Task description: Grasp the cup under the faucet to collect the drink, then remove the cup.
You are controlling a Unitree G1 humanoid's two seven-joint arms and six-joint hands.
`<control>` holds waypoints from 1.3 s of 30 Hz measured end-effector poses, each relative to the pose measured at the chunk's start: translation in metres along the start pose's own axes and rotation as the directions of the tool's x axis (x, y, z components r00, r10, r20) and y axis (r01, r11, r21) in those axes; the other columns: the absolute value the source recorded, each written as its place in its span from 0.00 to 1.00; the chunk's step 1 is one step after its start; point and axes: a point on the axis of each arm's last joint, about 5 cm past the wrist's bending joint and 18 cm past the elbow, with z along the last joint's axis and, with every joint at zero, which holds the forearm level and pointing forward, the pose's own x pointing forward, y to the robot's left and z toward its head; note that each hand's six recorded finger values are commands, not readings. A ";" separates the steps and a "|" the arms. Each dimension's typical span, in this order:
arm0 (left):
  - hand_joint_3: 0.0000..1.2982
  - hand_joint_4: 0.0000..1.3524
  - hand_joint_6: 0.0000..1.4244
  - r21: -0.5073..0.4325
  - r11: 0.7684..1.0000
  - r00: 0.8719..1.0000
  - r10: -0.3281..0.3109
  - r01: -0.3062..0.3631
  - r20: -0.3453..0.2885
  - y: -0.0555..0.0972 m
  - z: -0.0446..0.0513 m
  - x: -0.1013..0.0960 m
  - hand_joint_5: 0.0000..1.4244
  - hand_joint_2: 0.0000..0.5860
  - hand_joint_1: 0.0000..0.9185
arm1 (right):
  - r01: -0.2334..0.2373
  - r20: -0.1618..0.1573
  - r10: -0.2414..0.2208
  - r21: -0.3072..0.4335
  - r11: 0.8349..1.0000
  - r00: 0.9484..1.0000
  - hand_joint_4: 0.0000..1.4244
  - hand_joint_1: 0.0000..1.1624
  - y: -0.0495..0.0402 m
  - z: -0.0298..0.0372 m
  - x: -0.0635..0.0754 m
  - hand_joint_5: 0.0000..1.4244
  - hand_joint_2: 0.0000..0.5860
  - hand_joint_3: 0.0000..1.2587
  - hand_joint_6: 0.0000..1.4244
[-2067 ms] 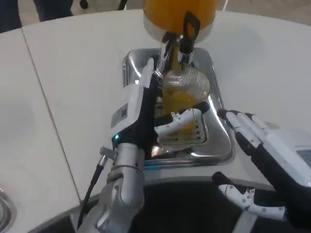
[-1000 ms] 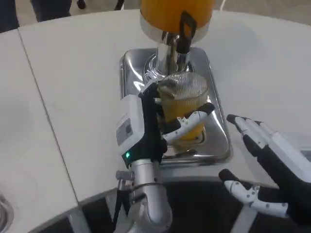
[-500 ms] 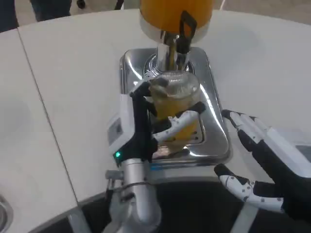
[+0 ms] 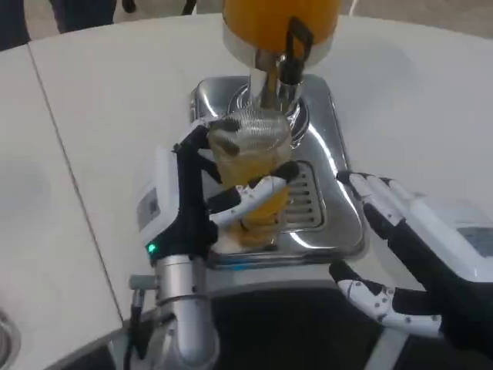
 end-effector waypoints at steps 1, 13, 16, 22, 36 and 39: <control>0.87 0.79 1.00 0.009 1.000 1.000 0.001 -0.001 0.001 0.003 -0.0024 0.001 0.99 0.00 0.67 | 0.003 -0.002 -0.003 -0.009 1.000 1.000 0.00 0.32 -0.0008 -0.0008 -0.001 0.00 0.82 0.00 0.03; 0.88 0.79 1.00 0.072 0.996 0.999 0.048 -0.046 -0.019 0.028 -0.0199 0.003 0.99 0.00 0.68 | 0.026 -0.029 -0.027 -0.058 0.998 0.999 0.00 0.33 0.0015 -0.0084 -0.011 0.00 0.82 0.00 0.03; 0.88 0.79 1.00 0.070 0.997 0.999 0.046 -0.044 -0.021 0.034 -0.0215 0.002 0.99 0.00 0.68 | 0.052 -0.037 -0.056 -0.094 0.994 0.998 0.00 0.34 0.0027 -0.0103 -0.014 0.00 0.83 0.00 0.02; 0.87 0.79 1.00 0.052 0.997 0.998 0.056 -0.054 -0.033 0.056 -0.0265 -0.004 0.99 0.00 0.66 | 0.054 -0.054 -0.059 -0.092 0.994 0.997 0.00 0.34 0.0137 -0.0161 -0.008 0.00 0.83 0.00 0.02; 0.87 0.79 1.00 0.041 0.997 0.998 0.067 -0.067 -0.013 0.089 -0.0242 -0.017 0.99 0.00 0.65 | 0.083 -0.056 -0.097 -0.220 0.972 0.994 0.00 0.30 0.0222 -0.0143 0.000 0.00 0.80 0.00 0.00; 0.87 0.80 1.00 0.025 0.999 0.999 0.047 -0.047 0.002 0.095 -0.0199 -0.023 0.99 0.00 0.64 | 0.090 -0.063 -0.106 -0.221 0.971 0.992 0.00 0.28 0.0210 -0.0143 0.001 0.00 0.79 0.00 0.00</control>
